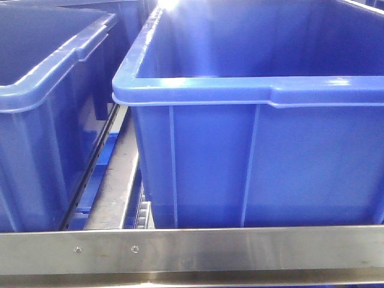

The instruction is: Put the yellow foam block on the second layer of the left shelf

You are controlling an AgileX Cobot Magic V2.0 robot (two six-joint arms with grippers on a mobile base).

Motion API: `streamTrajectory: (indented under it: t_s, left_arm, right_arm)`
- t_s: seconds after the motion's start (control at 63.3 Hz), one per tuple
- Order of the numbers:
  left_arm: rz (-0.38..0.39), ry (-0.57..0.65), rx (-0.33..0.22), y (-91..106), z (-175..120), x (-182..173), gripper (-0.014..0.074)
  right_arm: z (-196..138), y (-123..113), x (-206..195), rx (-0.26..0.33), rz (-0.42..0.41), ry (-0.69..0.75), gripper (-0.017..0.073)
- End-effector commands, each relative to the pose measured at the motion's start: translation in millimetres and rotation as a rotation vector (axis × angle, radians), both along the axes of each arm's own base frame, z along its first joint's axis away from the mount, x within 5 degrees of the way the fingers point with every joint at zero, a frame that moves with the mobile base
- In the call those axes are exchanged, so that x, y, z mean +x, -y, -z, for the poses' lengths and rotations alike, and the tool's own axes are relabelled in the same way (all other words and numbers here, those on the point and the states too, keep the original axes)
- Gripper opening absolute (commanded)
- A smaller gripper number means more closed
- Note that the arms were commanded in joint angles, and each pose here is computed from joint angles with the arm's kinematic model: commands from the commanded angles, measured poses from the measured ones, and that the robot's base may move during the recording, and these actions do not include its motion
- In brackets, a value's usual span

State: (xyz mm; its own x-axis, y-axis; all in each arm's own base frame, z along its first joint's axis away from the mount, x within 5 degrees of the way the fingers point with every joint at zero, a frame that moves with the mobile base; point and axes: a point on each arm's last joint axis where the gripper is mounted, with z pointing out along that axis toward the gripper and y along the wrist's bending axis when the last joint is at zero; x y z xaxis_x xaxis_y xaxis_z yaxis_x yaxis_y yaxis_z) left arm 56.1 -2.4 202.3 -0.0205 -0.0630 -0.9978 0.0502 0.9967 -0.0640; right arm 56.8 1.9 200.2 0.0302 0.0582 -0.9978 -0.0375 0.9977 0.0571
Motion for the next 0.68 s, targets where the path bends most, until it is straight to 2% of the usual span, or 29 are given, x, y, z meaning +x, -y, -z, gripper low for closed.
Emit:
streamTrajectory:
  t_s: [0.0, 0.664]
  left_arm:
    - [0.01, 0.072, -0.017, 1.0, 0.8, -0.2, 0.0136]
    - [0.01, 0.072, -0.017, 1.0, 0.8, -0.2, 0.0136]
  right_arm:
    - [-16.1, -0.2, -3.4, -0.002, -0.001, 0.123, 0.0057]
    - [-16.1, -0.2, -3.4, -0.002, -0.001, 0.123, 0.0057]
